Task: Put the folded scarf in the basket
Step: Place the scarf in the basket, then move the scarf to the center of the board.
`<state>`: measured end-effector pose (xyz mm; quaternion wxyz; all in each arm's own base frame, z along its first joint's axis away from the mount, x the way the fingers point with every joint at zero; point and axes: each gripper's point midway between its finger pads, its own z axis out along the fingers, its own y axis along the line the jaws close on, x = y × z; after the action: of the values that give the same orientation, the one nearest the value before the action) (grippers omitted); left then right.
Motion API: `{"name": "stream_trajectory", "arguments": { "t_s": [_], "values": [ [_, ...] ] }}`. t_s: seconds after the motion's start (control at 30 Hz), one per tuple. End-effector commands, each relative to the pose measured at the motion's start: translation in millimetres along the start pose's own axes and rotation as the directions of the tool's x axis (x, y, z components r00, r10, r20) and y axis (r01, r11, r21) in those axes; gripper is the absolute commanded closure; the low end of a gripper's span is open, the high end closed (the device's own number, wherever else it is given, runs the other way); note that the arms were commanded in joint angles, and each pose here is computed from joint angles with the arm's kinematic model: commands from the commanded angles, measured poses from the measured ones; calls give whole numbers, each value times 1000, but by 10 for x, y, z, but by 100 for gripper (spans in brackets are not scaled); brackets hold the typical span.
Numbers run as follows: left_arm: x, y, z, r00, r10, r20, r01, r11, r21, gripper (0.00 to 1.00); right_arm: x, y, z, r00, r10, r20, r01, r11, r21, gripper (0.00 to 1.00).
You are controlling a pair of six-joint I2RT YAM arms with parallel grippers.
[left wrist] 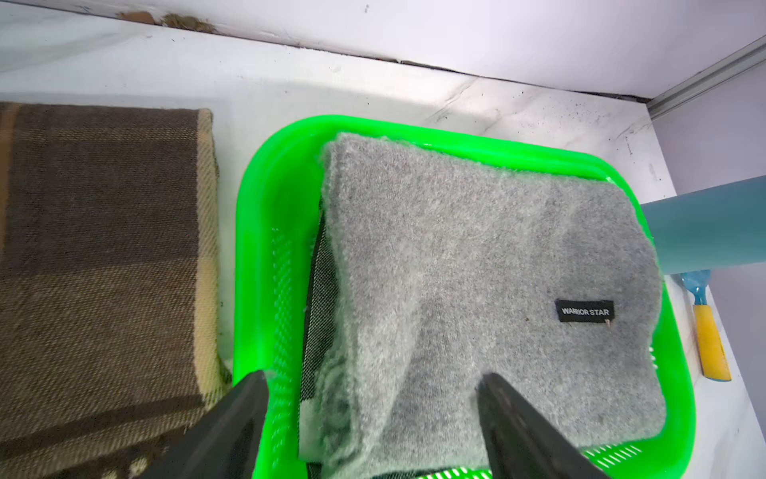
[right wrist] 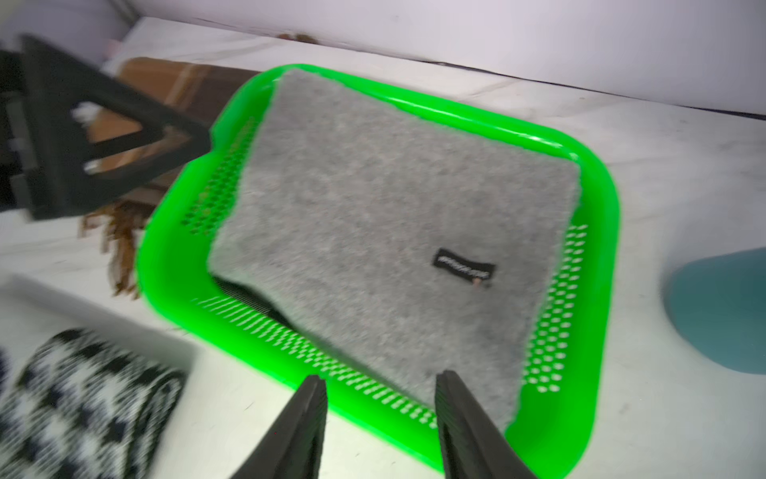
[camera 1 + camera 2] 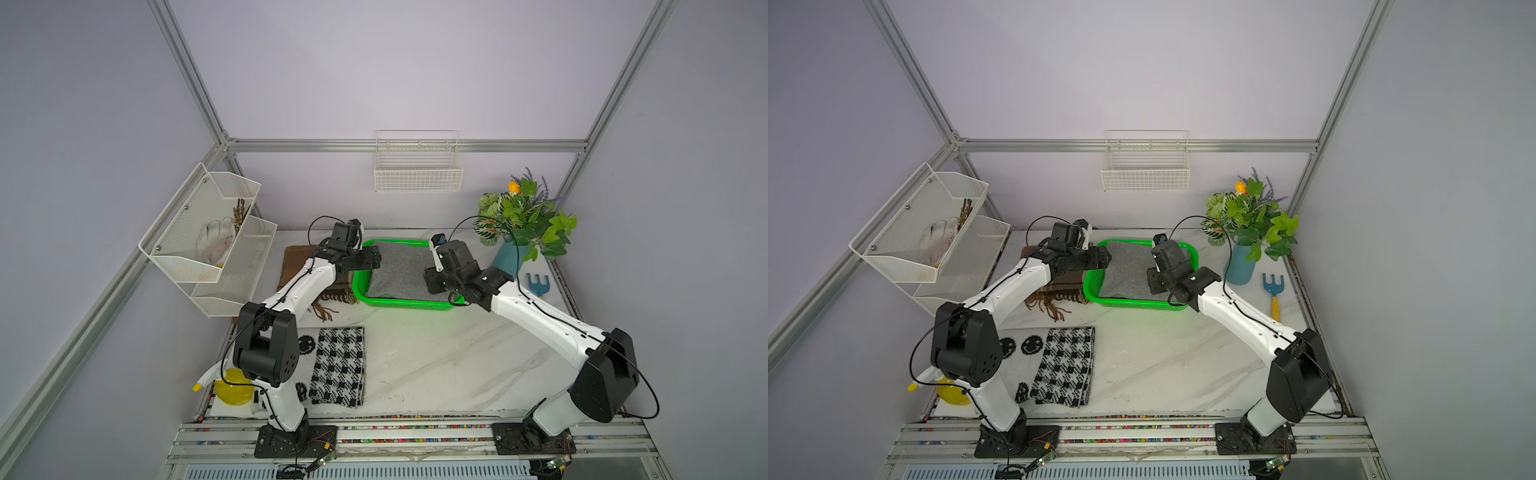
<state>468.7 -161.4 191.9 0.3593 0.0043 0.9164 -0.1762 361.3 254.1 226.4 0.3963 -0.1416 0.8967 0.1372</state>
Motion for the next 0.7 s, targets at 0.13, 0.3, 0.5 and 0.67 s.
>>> {"name": "stream_trajectory", "arguments": {
  "t_s": [0.13,0.3,0.5,0.67],
  "values": [
    [-54,67,-624,997,-31,76,31,1000,-2,17,743,1064,-217,994,57,-90,-93,876,-474,49],
    [198,282,-768,994,-54,96,60,996,-64,17,1281,1670,-45,983,-45,-178,-67,814,-577,47],
    [361,428,-803,992,-82,101,90,993,-74,17,1702,1962,372,955,-38,-295,-160,770,-618,39],
    [404,476,-803,990,-86,115,95,993,-75,17,1854,2105,598,935,-47,-351,-189,770,-609,38]
  ]
}}
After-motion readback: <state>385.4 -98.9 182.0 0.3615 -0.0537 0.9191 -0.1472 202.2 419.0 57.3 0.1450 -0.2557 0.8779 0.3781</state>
